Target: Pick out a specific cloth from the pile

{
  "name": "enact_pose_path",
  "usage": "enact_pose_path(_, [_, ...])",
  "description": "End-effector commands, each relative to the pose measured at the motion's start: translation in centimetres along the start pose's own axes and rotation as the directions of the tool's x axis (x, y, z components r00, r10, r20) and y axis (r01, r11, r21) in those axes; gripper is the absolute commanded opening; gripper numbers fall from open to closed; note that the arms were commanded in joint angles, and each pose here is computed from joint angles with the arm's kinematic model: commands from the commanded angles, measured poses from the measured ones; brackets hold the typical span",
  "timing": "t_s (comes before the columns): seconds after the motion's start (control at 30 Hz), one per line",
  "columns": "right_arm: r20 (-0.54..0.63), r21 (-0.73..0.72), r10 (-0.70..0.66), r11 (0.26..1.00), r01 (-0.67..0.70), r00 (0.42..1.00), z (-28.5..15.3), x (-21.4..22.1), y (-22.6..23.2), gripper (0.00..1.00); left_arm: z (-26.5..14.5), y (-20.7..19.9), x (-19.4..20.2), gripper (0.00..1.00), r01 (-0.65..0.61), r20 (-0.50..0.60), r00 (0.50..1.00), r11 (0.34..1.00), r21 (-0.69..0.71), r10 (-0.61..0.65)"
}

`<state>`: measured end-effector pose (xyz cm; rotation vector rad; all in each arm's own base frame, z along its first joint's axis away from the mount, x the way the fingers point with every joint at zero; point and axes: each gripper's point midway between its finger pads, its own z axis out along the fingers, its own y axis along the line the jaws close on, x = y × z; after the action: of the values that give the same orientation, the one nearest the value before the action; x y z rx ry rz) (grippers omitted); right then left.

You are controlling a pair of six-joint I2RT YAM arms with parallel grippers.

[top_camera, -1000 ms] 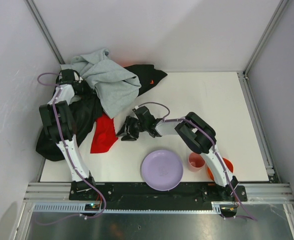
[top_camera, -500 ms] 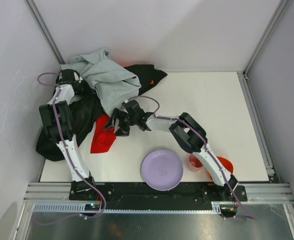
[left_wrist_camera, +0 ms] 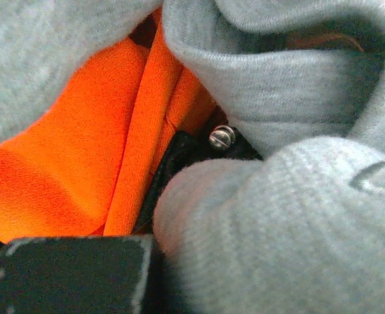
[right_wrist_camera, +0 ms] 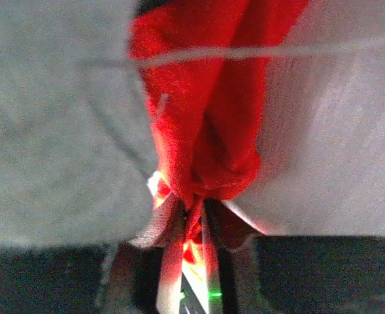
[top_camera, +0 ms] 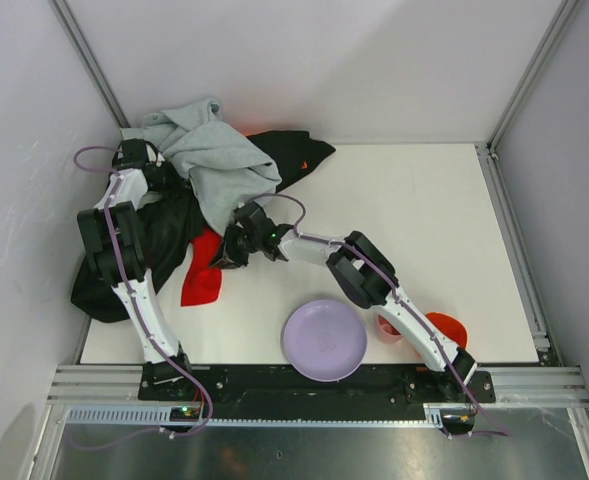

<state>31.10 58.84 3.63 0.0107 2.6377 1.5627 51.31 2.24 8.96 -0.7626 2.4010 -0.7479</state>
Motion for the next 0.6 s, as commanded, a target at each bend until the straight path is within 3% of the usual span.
enact_pose_path(0.0, [-0.033,0.043,0.019,0.999,-0.017,0.999,0.0,1.3,-1.3,0.11,-0.9,4.0,0.9,0.01,0.055,-0.047,0.997,0.991,-0.121,-0.061])
enact_pose_path(0.13, [-0.006,0.041,0.002,0.999,-0.002,1.0,-1.9,1.2,-1.3,0.01,-0.9,4.0,0.9,0.01,0.056,-0.047,0.997,0.991,-0.121,-0.062])
enact_pose_path(0.57, [0.08,0.091,0.006,0.996,-0.014,0.997,-11.1,1.7,-4.2,0.0,-1.1,3.8,0.8,0.01,0.057,-0.043,0.997,0.991,-0.12,-0.063])
